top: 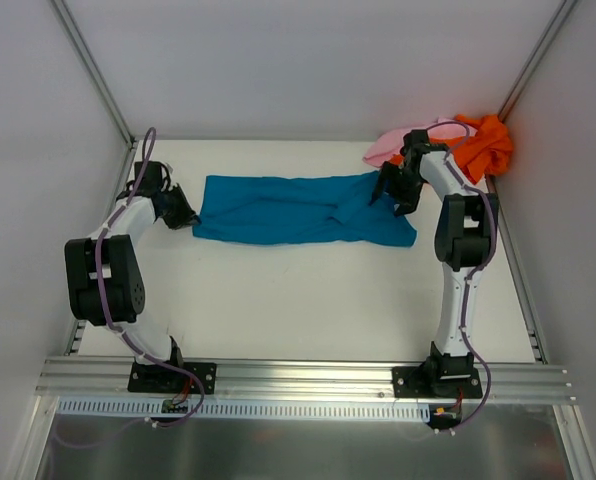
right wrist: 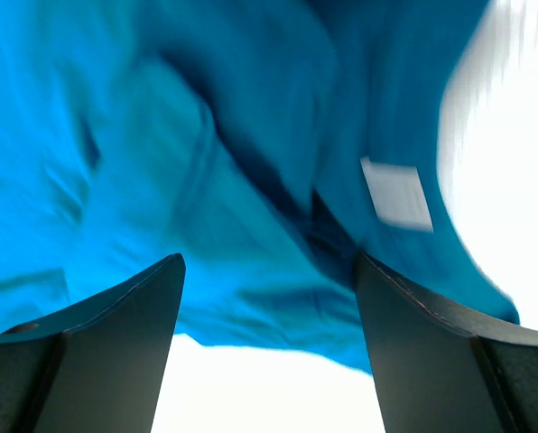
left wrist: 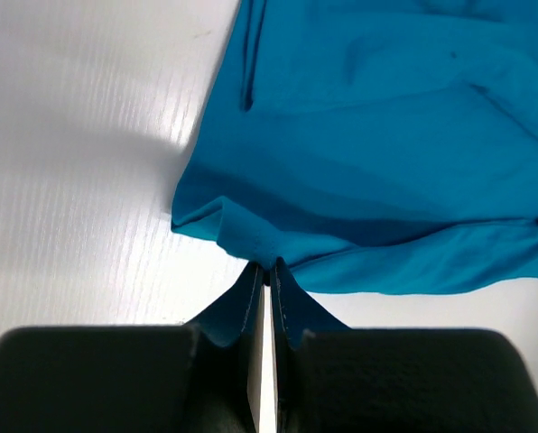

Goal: Fold and stack the t-shirts
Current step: Fold the other side of the tshirt into a rectangle

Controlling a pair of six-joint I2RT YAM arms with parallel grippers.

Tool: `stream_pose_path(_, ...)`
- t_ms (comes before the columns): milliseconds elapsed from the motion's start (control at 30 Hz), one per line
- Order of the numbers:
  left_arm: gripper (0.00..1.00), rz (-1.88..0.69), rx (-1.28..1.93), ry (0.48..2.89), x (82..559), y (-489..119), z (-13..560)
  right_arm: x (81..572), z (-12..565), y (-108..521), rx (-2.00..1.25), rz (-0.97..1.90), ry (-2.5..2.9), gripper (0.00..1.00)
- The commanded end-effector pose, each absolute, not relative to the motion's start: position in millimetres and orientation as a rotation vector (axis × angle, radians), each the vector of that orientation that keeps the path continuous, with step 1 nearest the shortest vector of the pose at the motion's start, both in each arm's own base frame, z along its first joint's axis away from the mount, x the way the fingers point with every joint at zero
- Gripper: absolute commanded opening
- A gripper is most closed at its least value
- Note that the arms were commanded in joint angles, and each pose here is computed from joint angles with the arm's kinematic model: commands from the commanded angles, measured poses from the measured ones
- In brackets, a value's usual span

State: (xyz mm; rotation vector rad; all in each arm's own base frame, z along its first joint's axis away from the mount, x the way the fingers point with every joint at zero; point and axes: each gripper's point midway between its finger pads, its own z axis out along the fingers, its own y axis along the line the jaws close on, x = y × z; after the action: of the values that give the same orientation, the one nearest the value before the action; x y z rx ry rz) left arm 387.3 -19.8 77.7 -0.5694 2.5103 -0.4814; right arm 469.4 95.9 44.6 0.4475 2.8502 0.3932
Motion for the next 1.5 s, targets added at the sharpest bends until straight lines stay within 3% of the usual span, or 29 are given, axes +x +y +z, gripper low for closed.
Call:
stream_pose_path(0,0.0,-0.524,-0.565,2.462,408,-21,95,464,97,99,0.341,0.424,2.756,0.8)
stream_pose_path(433,0.0,-0.503,-0.576,2.428,451,-12,106,445,107,100,0.313,0.418,2.772,0.8)
stream_pose_path(867,0.0,-0.511,-0.59,2.447,466,-11,95,446,112,188,0.12,0.595,2.801,0.73)
stream_pose_path(1267,0.01,-0.522,-0.644,2.452,504,-7,77,432,104,191,0.088,0.566,2.851,0.73)
stream_pose_path(1333,0.25,-0.521,-0.662,2.463,511,-5,69,429,102,190,0.09,0.565,2.86,0.73)
stream_pose_path(1367,0.7,-0.521,-0.666,2.476,511,-6,66,428,104,189,0.088,0.564,2.86,0.73)
stream_pose_path(1400,0.9,-0.522,-0.681,2.486,512,-6,62,427,104,189,0.09,0.564,2.863,0.73)
stream_pose_path(1433,0.99,-0.517,-0.686,2.49,513,-5,61,427,104,189,0.089,0.561,2.863,0.73)
stream_pose_path(1467,0.99,-0.515,-0.69,2.494,512,-5,61,427,104,190,0.092,0.568,2.861,0.73)
